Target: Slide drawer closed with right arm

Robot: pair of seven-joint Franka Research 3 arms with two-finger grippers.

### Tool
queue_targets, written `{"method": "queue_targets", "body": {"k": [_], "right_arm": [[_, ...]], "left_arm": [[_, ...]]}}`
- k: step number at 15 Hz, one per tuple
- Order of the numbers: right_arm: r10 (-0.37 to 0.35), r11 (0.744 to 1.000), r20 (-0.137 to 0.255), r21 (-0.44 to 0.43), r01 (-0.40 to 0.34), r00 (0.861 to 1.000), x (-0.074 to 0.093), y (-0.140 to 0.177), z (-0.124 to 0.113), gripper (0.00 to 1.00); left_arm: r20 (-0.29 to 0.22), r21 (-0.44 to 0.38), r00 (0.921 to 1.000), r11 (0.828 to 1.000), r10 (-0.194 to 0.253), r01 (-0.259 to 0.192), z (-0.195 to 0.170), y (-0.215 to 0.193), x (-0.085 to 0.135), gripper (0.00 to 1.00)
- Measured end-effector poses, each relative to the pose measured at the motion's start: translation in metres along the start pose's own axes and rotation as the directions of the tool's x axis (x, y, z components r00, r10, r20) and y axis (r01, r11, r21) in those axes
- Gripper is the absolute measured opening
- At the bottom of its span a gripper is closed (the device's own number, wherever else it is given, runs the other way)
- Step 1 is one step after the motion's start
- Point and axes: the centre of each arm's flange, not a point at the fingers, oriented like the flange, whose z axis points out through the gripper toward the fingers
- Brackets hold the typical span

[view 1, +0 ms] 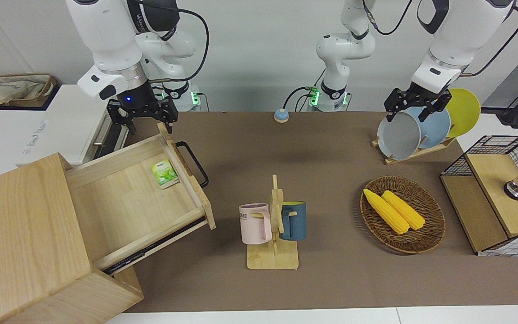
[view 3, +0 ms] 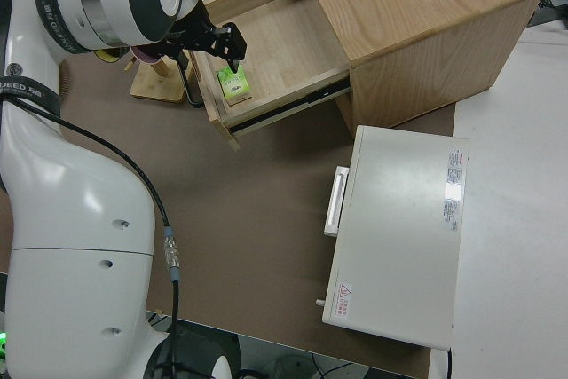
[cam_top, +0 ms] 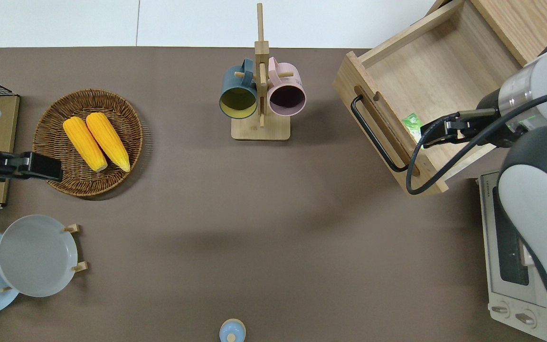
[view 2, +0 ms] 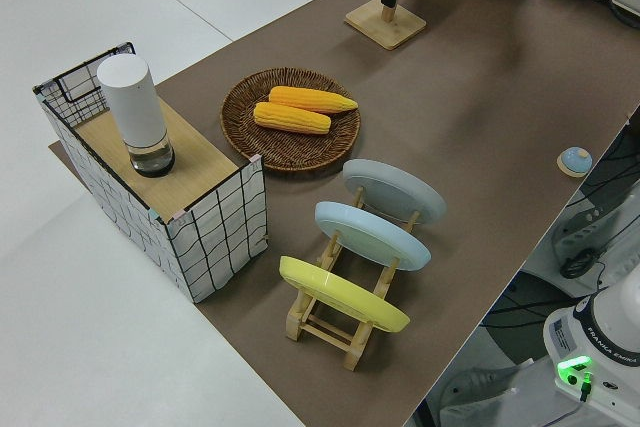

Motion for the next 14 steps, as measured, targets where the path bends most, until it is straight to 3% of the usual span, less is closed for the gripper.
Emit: {"method": "queue_targets", "body": {"k": [13,14], "right_arm": [[-0.019,1.000,0.000,-0.022,0.019,1.000,0.0004,0.0029,0.0010,0.97],[-0.020,0.999,-0.001,-0.026,0.020,1.000,0.0005,0.0035,0.0011,0.89]], "left_arm": [[0.000,0.000,1.0000,1.000,0.000,0.000,0.0000,0.0000,0.0000,1.00],[0.000,0.000,1.0000,1.000,0.000,0.000,0.0000,0.0000,0.0000,1.00]]}}
